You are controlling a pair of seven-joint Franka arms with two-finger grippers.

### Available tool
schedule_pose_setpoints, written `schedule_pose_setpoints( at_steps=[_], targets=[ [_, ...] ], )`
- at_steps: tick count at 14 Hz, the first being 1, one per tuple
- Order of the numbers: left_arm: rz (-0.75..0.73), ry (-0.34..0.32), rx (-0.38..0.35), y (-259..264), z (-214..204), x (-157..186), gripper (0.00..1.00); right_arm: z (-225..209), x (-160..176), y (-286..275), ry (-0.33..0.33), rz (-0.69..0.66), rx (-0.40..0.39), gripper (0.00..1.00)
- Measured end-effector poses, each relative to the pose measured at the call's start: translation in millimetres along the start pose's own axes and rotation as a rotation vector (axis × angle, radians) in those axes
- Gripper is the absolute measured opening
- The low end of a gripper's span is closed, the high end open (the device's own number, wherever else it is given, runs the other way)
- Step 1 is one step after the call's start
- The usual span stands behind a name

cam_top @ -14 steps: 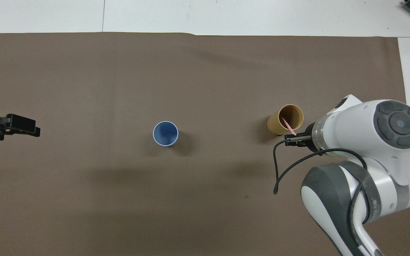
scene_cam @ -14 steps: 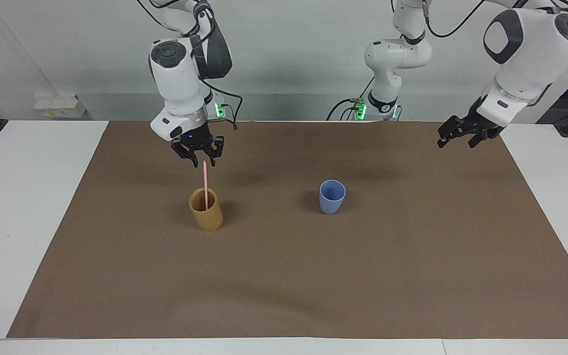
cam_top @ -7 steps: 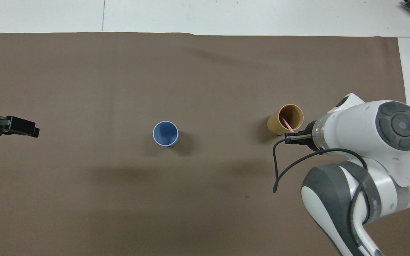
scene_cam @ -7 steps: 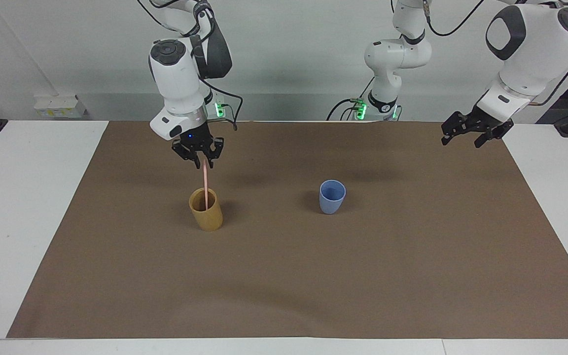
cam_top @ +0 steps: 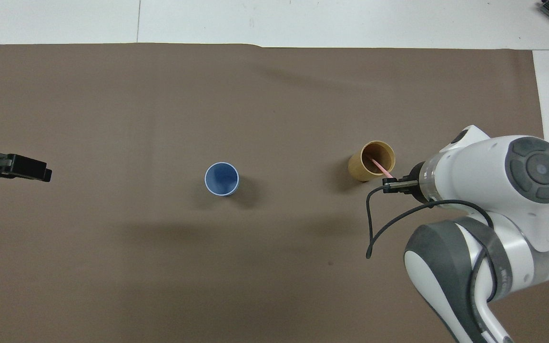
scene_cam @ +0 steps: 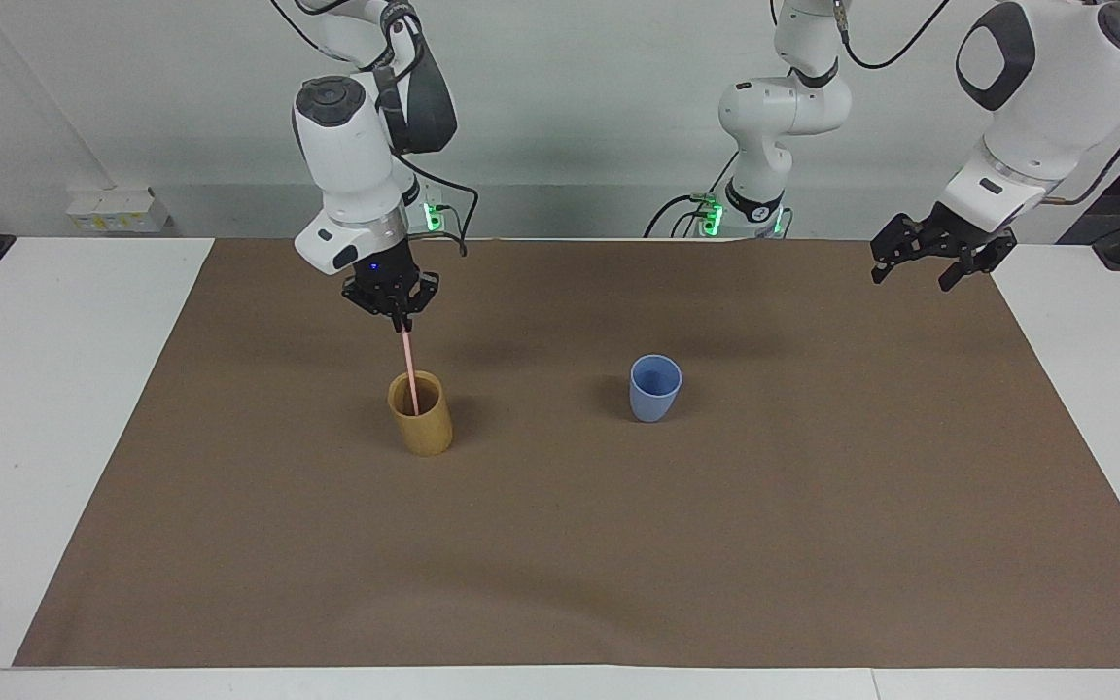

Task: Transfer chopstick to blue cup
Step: 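Grasp the pink chopstick with the right gripper and lift it out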

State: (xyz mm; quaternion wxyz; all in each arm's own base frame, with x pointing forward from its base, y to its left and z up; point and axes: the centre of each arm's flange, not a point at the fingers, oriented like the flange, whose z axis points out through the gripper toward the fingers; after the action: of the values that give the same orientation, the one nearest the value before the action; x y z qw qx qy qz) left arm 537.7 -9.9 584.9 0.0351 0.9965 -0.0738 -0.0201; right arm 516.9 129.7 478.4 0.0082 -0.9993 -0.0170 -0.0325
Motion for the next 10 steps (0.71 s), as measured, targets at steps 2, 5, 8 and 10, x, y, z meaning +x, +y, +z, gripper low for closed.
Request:
schedule_pose_setpoints(
  at_steps=[2,5,8,10],
  targets=[
    [0.002,0.003,0.001,1,-1,0,1.0,0,0,0,0.0,0.0,0.0,0.08],
    [0.012,0.008,0.003,11,-4,2,1.0,-12,5,4,0.025,0.008,0.005,0.08],
    [0.025,0.01,0.005,21,-5,3,1.0,-43,15,5,0.066,0.015,0.013,0.08],
    [0.028,0.01,0.005,23,-5,3,1.0,-64,18,5,0.068,0.016,0.014,0.08]
  ],
)
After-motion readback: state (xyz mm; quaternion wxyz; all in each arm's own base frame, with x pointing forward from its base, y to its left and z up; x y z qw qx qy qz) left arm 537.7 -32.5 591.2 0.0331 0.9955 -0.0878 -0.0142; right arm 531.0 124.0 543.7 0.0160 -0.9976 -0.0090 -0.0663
